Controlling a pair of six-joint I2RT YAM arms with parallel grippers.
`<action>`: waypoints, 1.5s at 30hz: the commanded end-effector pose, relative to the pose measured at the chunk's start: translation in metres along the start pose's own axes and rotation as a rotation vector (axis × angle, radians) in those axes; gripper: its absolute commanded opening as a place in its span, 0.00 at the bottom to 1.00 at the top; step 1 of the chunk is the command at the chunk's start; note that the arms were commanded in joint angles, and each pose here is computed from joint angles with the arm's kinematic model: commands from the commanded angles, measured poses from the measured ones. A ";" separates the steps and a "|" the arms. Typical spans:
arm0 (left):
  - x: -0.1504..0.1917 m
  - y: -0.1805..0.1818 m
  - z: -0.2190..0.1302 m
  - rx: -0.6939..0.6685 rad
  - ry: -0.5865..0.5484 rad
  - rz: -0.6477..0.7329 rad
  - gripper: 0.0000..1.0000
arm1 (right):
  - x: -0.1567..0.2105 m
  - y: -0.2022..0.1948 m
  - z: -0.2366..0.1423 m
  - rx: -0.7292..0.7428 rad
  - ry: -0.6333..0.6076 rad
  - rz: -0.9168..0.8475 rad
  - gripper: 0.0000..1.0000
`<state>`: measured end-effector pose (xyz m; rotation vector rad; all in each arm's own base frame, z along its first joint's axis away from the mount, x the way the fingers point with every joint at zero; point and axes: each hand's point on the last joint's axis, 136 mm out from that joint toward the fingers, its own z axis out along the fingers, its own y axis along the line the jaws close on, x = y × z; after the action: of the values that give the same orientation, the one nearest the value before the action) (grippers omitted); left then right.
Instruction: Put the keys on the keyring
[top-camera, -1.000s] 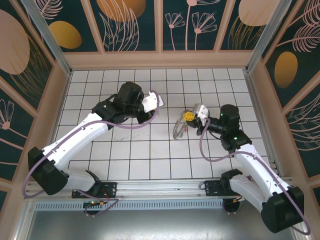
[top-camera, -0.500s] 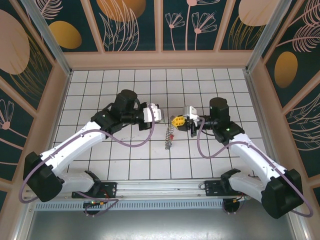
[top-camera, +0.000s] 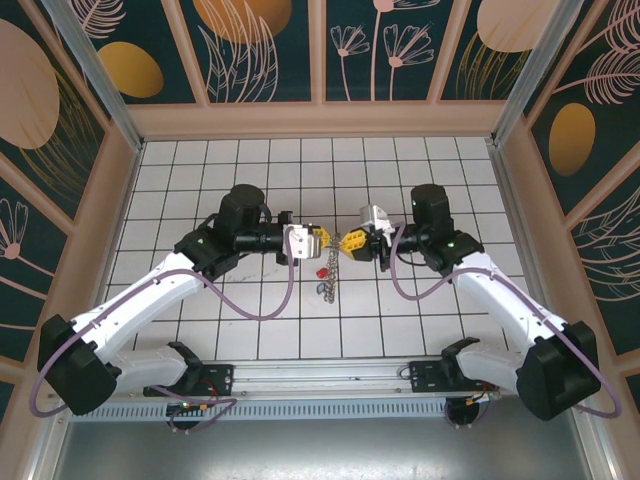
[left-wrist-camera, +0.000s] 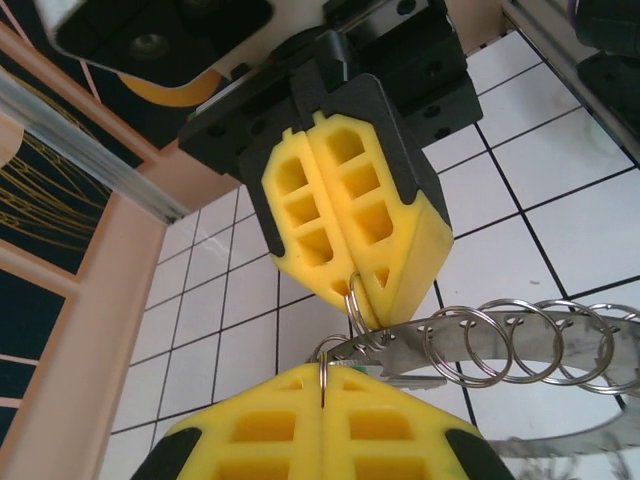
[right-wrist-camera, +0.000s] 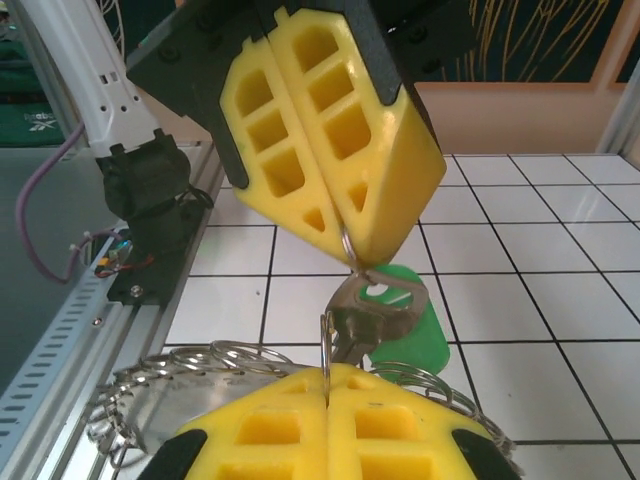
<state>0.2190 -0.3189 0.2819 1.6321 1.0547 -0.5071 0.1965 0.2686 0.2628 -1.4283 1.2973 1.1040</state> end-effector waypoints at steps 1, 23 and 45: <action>-0.007 -0.003 -0.003 0.012 -0.039 0.091 0.00 | -0.017 0.018 0.002 -0.122 -0.045 -0.029 0.00; -0.003 -0.036 0.002 0.159 -0.065 0.219 0.00 | -0.005 0.024 0.017 -0.214 0.007 0.021 0.00; 0.000 -0.040 0.003 0.152 -0.036 0.273 0.00 | 0.011 0.037 0.030 -0.270 0.080 0.008 0.00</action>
<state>0.1948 -0.3159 0.2495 1.8715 0.8465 -0.4286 0.1652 0.2901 0.2341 -1.6470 1.3362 1.2723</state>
